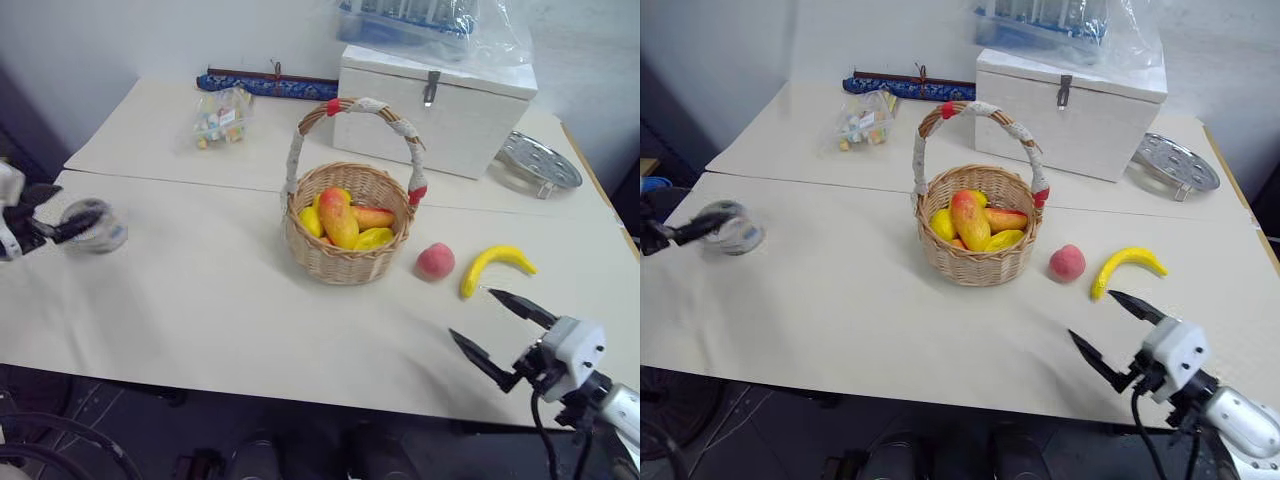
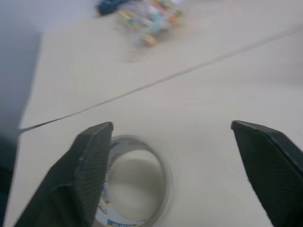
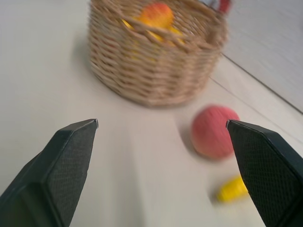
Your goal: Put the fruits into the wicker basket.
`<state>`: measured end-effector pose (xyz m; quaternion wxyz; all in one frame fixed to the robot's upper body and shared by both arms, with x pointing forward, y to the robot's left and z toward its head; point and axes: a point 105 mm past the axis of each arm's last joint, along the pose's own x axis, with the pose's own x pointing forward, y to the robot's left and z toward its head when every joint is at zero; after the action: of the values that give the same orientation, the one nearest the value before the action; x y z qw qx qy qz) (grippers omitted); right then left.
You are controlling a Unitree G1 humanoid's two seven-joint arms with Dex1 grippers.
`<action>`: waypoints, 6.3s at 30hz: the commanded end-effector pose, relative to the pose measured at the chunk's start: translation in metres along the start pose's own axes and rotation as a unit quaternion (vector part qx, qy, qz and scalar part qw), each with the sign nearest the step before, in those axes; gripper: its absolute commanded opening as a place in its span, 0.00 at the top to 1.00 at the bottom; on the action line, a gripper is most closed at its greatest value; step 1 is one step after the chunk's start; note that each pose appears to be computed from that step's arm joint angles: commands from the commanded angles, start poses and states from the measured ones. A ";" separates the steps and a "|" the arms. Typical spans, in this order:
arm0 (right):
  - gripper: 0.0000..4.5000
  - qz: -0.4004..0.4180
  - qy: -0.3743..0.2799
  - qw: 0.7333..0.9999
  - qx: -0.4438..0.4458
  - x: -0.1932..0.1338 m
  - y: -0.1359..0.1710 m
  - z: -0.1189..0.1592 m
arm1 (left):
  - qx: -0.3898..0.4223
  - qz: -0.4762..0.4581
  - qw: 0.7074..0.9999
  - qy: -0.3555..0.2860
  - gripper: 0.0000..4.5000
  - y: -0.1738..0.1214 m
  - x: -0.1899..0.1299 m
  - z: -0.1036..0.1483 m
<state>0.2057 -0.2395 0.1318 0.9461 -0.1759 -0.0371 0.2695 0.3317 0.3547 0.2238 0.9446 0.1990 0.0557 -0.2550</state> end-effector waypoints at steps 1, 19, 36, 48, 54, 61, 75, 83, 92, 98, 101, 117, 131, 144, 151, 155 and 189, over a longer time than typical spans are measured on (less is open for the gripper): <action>0.00 -0.042 0.023 0.999 -0.004 -0.026 -0.014 -0.016 | 0.047 -0.094 0.993 -0.056 0.00 -0.033 0.010 0.028; 0.00 -0.020 0.016 0.999 -0.024 0.006 -0.056 0.018 | -0.035 -0.351 0.922 -0.163 0.00 -0.186 0.021 0.067; 0.00 0.072 0.200 0.974 0.079 0.139 -0.051 0.022 | -0.066 -0.347 0.924 -0.147 0.00 -0.204 0.021 0.053; 0.34 0.129 0.183 0.973 0.062 0.144 -0.046 0.026 | -0.060 -0.329 0.930 -0.152 0.00 -0.205 0.019 0.041; 0.48 0.209 0.095 0.972 0.045 0.125 -0.027 0.061 | -0.072 -0.335 0.924 -0.168 0.00 -0.206 0.021 0.044; 0.48 0.317 -0.051 0.944 0.074 0.108 0.025 0.145 | -0.100 -0.323 0.922 -0.188 0.00 -0.198 0.021 0.051; 0.10 0.138 -0.093 0.986 -0.020 0.181 0.036 0.147 | -0.112 -0.317 0.922 -0.192 0.00 -0.190 0.022 0.049; 0.01 0.175 -0.128 0.975 0.041 0.126 0.028 0.144 | -0.093 -0.340 0.916 -0.193 0.00 -0.192 0.024 0.059; 0.01 -0.080 -0.020 0.996 0.025 -0.005 -0.033 0.046 | -0.073 -0.376 0.903 -0.194 0.00 -0.194 0.036 0.060; 0.01 -0.109 0.100 0.989 0.014 -0.064 -0.006 -0.025 | -0.054 -0.395 0.899 -0.180 0.00 -0.198 0.044 0.048; 0.01 -0.193 0.078 0.977 0.047 -0.074 -0.015 -0.030 | -0.046 -0.396 0.899 -0.181 0.00 -0.198 0.046 0.047; 0.01 -0.231 0.113 0.947 0.192 0.067 -0.063 0.005 | -0.062 -0.385 0.898 -0.203 0.00 -0.207 0.049 0.058; 0.05 -0.231 0.190 0.909 0.291 0.112 -0.050 -0.030 | -0.086 -0.343 0.909 -0.220 0.00 -0.215 0.048 0.065; 0.91 -0.040 0.072 0.984 0.158 0.083 -0.038 0.028 | -0.084 -0.339 0.914 -0.208 0.00 -0.211 0.041 0.067; 0.91 0.297 0.090 0.947 0.081 0.049 0.035 0.070 | -0.091 -0.330 0.919 -0.196 0.00 -0.207 0.039 0.063; 0.91 0.348 0.027 0.936 0.038 0.071 0.049 0.098 | -0.098 -0.324 0.920 -0.195 0.00 -0.206 0.037 0.063; 0.04 0.199 -0.093 0.975 -0.015 0.158 -0.050 0.123 | -0.132 -0.267 0.928 -0.222 0.00 -0.191 0.024 0.068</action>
<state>0.3420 -0.1645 0.2565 0.8742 -0.1587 -0.0777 0.4524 0.2593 0.1678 0.2092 0.8520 -0.0184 -0.0599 -0.5198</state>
